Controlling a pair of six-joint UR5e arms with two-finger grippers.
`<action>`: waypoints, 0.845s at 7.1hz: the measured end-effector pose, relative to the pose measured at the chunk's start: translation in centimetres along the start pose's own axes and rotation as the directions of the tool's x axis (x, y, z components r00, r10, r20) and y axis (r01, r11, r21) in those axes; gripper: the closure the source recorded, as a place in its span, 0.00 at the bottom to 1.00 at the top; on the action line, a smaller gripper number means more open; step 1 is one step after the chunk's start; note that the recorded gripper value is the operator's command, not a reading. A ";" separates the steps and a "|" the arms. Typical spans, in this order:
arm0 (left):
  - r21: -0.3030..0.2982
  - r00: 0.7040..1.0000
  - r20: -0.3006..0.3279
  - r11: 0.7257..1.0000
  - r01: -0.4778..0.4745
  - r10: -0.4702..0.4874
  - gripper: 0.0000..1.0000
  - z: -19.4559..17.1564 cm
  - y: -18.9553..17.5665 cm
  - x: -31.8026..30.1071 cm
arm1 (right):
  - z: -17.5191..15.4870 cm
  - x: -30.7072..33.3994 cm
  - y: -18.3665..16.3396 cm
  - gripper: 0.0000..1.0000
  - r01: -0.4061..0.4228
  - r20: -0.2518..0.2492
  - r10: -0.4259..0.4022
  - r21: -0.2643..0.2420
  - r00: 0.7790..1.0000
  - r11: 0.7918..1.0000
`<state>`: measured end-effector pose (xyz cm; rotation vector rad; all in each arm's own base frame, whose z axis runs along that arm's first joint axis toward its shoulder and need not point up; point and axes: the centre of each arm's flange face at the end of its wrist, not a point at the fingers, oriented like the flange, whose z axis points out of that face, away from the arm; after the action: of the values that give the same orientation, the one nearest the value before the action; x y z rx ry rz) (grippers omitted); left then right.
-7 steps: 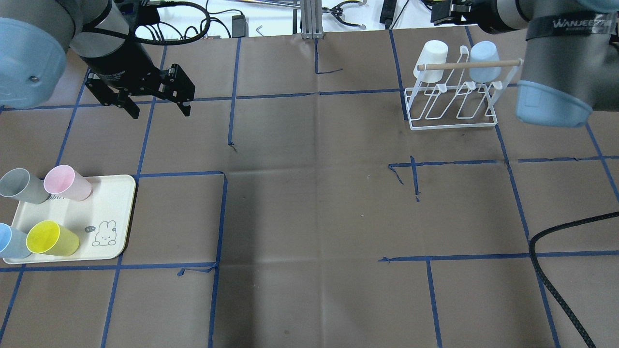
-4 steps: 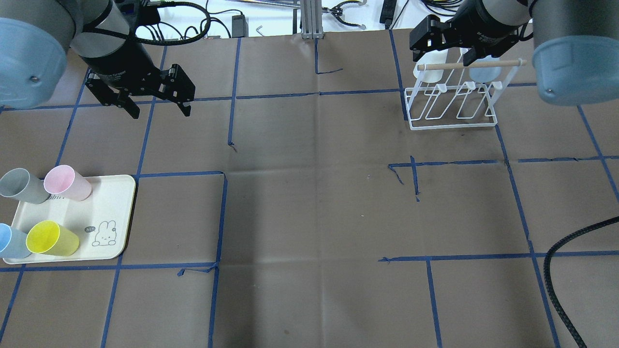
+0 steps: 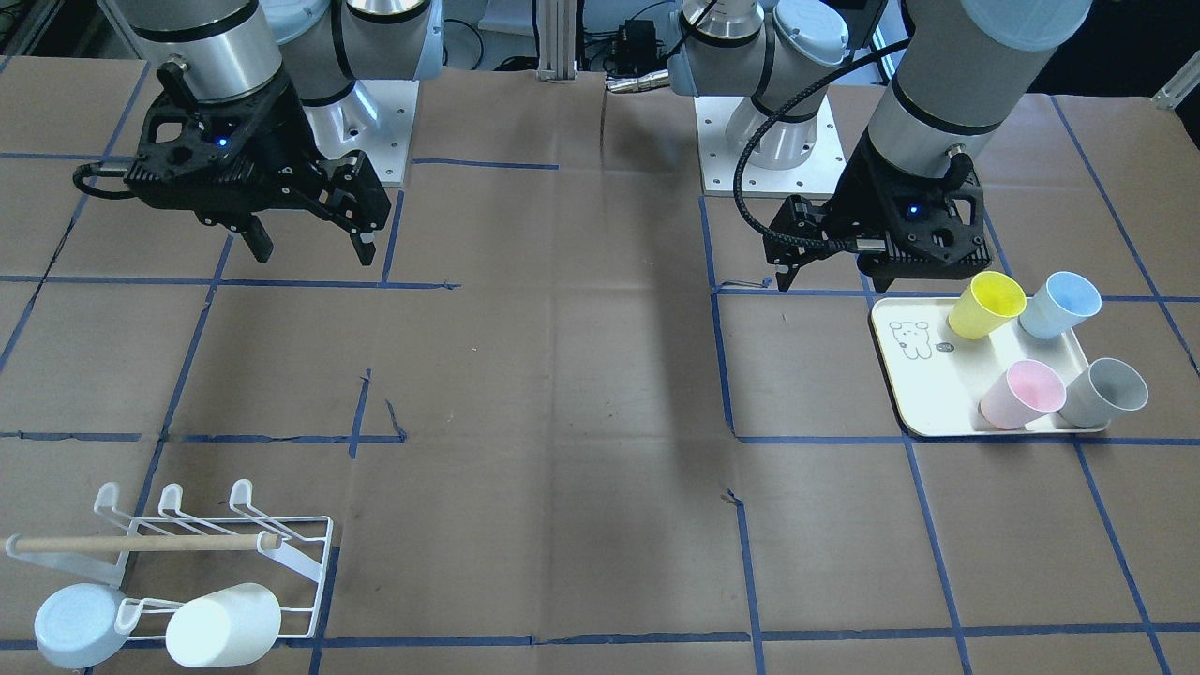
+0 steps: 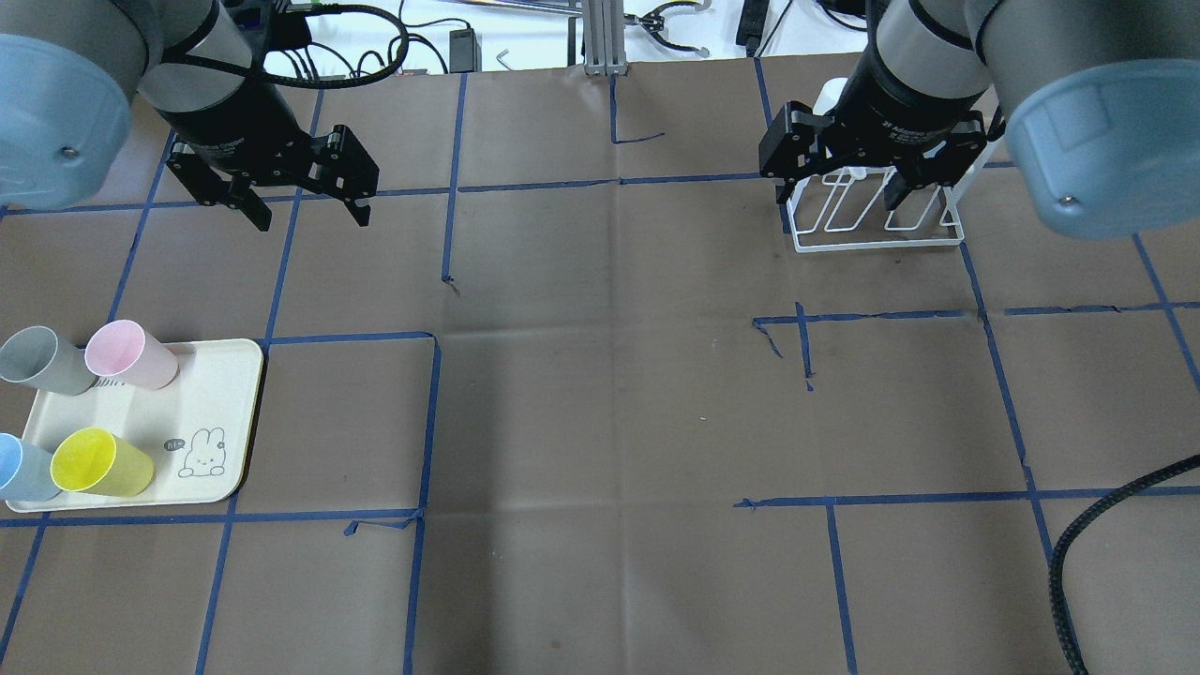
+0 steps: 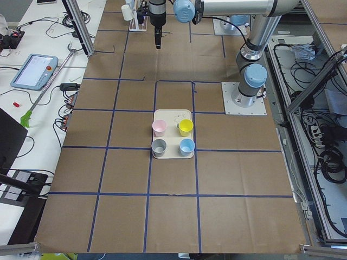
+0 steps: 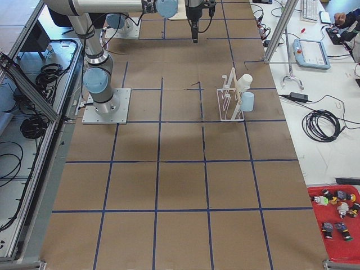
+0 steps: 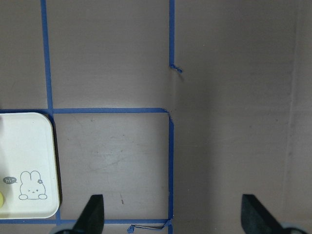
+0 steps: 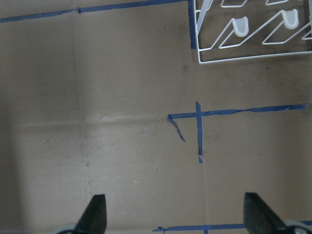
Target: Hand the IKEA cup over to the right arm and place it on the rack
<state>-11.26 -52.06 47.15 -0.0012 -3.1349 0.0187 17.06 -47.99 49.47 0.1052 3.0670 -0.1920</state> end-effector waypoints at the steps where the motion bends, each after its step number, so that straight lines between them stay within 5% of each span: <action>1: 0.000 1.000 0.000 1.000 0.000 0.000 0.01 0.0 0.0 0.0 | 0.0 -0.1 0.2 0.00 0.003 -0.002 -0.003 -0.009 1.000 1.000; 6: 0.001 1.000 0.000 1.000 -0.001 0.001 0.01 0.0 0.0 0.1 | 0.1 0.4 0.2 0.00 0.008 -0.008 -0.008 -0.022 1.000 1.000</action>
<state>-11.34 -52.09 47.17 -0.0035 -3.1350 0.0195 16.71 -47.80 49.27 0.0932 3.0776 -0.1583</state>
